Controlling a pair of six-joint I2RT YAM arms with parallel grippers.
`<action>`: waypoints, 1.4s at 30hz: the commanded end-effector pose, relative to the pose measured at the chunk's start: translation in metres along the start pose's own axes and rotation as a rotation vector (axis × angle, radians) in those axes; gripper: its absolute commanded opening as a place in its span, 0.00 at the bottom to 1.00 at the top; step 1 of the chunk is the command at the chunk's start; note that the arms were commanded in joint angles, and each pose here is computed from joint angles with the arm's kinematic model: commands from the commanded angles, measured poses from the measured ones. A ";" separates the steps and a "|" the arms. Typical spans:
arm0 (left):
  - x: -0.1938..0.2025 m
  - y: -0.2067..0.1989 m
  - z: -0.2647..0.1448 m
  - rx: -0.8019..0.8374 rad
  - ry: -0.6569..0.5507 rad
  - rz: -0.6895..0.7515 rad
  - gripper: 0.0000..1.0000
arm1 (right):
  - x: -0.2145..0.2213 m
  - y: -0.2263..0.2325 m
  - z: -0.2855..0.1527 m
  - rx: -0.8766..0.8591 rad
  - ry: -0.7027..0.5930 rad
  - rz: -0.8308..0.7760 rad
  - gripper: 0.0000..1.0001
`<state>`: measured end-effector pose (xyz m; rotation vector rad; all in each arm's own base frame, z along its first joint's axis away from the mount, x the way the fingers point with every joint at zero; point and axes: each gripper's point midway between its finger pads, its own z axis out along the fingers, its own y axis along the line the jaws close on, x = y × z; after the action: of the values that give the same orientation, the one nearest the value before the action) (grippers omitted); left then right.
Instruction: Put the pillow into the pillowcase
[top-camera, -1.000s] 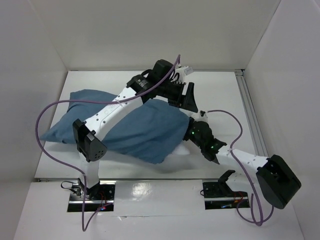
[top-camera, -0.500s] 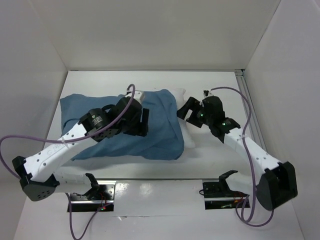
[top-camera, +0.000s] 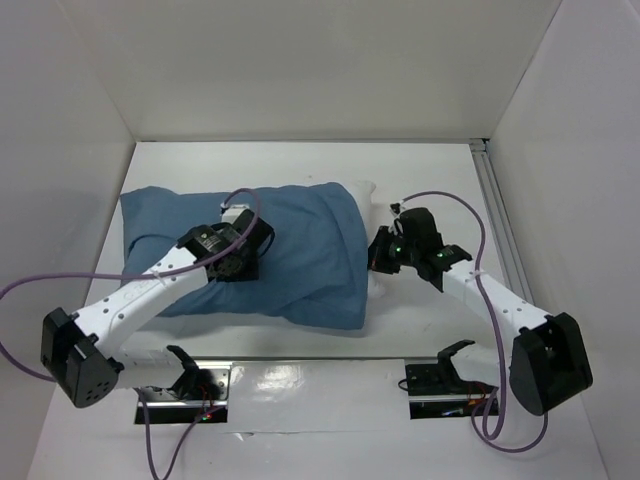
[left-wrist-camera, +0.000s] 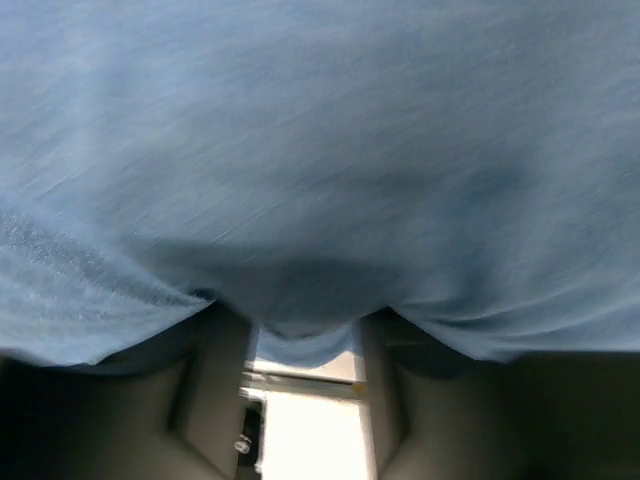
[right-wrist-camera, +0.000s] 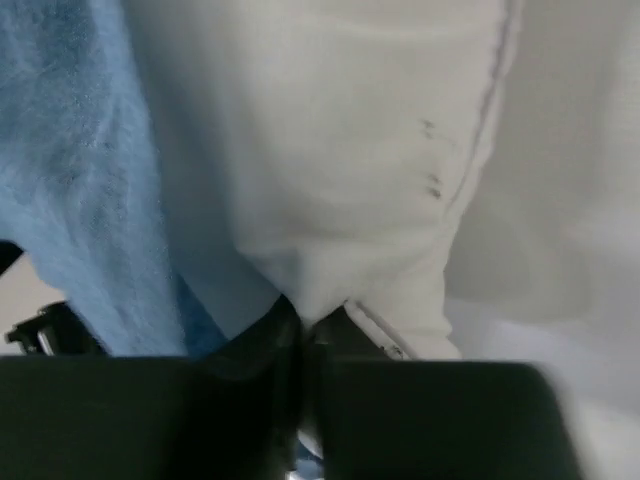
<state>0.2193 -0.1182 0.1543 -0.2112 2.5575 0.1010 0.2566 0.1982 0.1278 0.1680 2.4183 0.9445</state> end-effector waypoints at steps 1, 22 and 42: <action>-0.041 -0.038 0.014 0.121 -0.093 0.006 0.50 | 0.012 0.020 0.006 -0.094 0.031 -0.060 0.00; -0.028 -0.094 -0.091 0.536 -0.134 0.253 0.75 | 0.022 0.117 -0.019 -0.276 -0.096 -0.022 0.00; 0.105 -0.030 -0.023 0.339 -0.080 0.045 0.96 | 0.040 0.157 0.032 -0.401 0.005 0.010 0.00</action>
<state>0.1145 -0.1923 0.1097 0.1469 2.5099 -0.4084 0.2188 0.3137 0.1526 0.1119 2.3388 1.2561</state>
